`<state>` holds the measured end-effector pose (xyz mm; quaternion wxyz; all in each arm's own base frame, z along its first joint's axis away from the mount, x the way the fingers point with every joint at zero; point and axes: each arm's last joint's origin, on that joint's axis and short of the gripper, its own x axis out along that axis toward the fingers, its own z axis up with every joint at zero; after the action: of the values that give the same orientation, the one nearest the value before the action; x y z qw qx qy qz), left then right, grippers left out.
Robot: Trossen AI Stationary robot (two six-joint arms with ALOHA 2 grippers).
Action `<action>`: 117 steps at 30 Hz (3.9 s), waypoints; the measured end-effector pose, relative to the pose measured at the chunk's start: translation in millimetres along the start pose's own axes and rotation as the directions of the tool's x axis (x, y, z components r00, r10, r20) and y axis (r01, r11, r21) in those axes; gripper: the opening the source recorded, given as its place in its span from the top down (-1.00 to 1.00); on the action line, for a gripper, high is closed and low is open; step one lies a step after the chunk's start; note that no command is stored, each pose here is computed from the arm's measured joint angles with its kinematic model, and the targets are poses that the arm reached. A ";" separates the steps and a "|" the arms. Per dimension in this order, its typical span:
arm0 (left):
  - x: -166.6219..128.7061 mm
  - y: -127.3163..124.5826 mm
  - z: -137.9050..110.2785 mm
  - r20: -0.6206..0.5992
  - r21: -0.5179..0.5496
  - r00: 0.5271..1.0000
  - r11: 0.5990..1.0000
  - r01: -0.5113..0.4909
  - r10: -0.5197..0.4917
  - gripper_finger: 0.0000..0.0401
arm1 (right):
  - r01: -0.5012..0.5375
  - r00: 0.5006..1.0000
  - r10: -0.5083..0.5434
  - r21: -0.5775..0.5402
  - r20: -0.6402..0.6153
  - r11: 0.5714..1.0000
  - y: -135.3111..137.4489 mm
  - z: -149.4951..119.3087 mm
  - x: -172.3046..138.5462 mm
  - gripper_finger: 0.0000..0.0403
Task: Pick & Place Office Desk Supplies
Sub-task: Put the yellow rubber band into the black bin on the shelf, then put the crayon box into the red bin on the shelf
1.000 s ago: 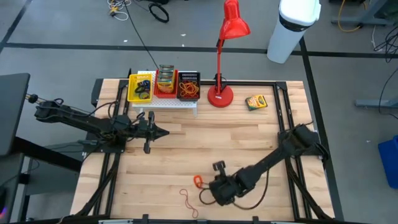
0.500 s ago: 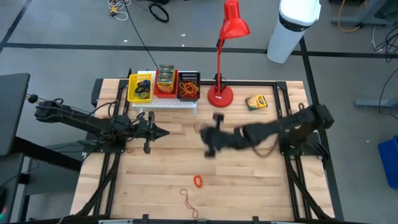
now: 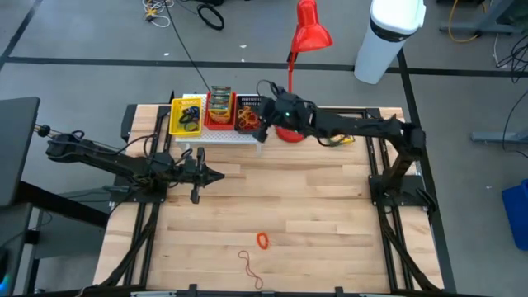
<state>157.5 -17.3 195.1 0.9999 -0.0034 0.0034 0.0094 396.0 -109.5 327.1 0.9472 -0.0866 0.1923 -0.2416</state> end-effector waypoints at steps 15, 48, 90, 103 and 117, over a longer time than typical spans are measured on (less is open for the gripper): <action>0.0 0.0 0.1 0.001 0.000 1.000 1.000 0.000 0.000 0.94 | 0.035 0.998 -0.027 0.174 -0.050 0.984 -13.0 -19.8 42.6 0.84; 0.0 -0.1 0.1 0.001 0.000 1.000 1.000 0.000 0.000 0.94 | 0.408 0.855 -0.158 0.453 -0.493 0.793 -40.2 -152.9 -126.6 0.92; 0.0 -0.1 0.1 0.001 0.000 1.000 1.000 0.000 0.000 0.94 | 0.712 0.418 -0.213 0.173 -0.883 0.680 -147.2 -268.5 -74.6 0.98; 0.0 0.0 0.1 0.001 0.000 1.000 1.000 0.000 0.000 0.94 | 0.265 0.614 0.171 0.406 -0.770 0.875 -85.4 -241.5 -59.1 0.98; 0.0 -0.1 0.1 0.001 0.000 1.000 1.000 0.000 0.000 0.94 | 0.650 0.401 -0.220 0.108 -0.889 0.752 -106.9 -230.0 -103.6 0.91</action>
<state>157.4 -17.4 195.2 0.9999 -0.0035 0.0028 0.0092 173.4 -167.8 178.5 0.6262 0.2077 0.5276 -0.5350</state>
